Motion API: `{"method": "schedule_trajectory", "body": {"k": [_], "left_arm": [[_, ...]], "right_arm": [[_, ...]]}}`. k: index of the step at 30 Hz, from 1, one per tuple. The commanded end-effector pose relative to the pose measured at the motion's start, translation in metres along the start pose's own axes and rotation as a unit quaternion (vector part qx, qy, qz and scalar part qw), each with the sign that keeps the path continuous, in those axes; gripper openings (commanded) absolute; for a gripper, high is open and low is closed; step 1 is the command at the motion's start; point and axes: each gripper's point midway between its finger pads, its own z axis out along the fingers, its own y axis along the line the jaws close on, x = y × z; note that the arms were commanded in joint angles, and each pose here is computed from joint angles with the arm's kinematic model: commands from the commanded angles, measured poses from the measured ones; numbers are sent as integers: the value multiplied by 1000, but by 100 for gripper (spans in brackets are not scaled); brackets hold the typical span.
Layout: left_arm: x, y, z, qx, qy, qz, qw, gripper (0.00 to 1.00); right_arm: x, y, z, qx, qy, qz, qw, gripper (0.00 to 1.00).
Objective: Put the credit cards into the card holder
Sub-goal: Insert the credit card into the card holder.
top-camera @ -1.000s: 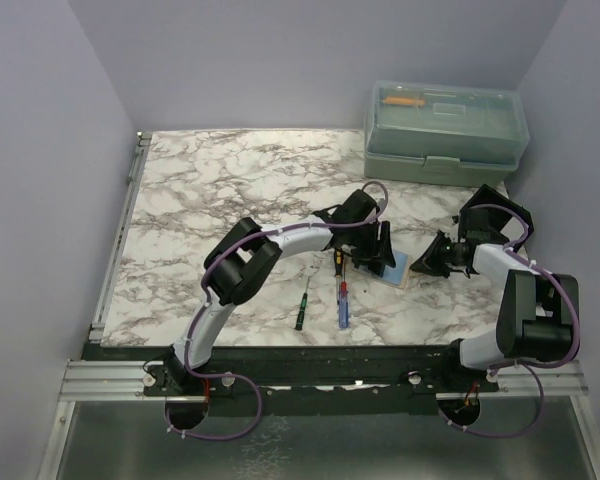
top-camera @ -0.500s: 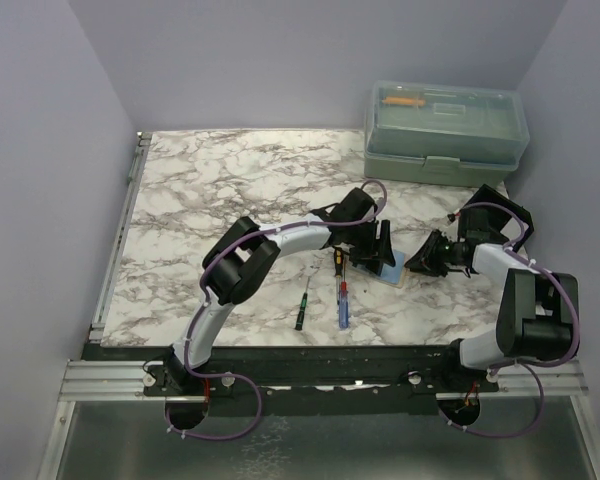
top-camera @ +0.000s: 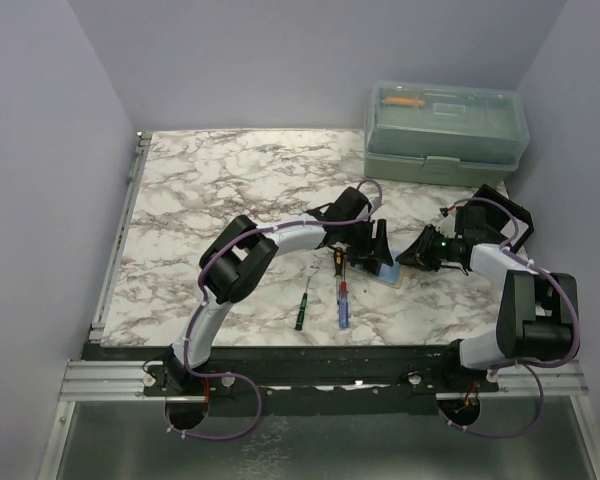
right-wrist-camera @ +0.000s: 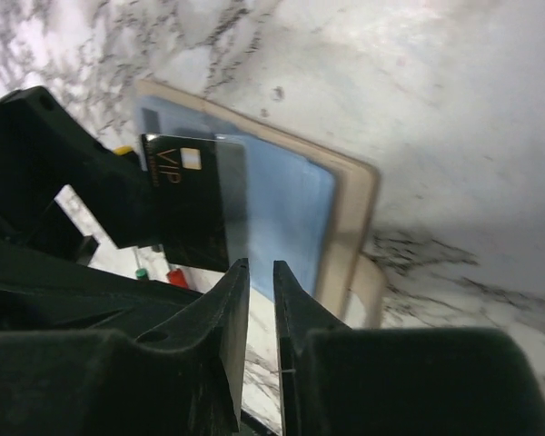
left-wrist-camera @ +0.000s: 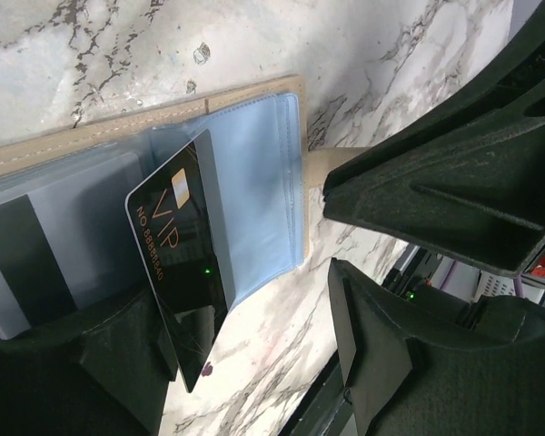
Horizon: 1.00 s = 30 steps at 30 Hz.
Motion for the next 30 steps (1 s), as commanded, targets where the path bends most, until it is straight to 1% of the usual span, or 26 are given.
{"method": "schedule_trajectory", "body": {"k": [1,4,8,11,15,17,21,30], "left_arm": [[18,19,0,-18,25,-17,999,68],[20,18,0,-10,26,-16,999,68],[23,18,2,-3,28,-19,999,67],[23,18,1,-2,25,-17,1000,67],[22,15,1,5,26,-16,1000,67],[23,14,1,7,28,-16,999,67],[24,15,3,10,31,-18,999,67],[22,17,-4,-7,27,-19,999,68]], "right_arm": [[-1,31,8,-92,14,11,996,19],[4,39,14,-126,33,29,991,19],[-1,40,20,-126,26,29,991,19],[4,33,28,-125,37,36,991,19],[13,32,35,-152,57,53,985,15],[15,32,37,-159,62,58,984,11],[19,23,43,-145,64,66,985,8],[32,-6,59,-95,76,83,989,6]]}}
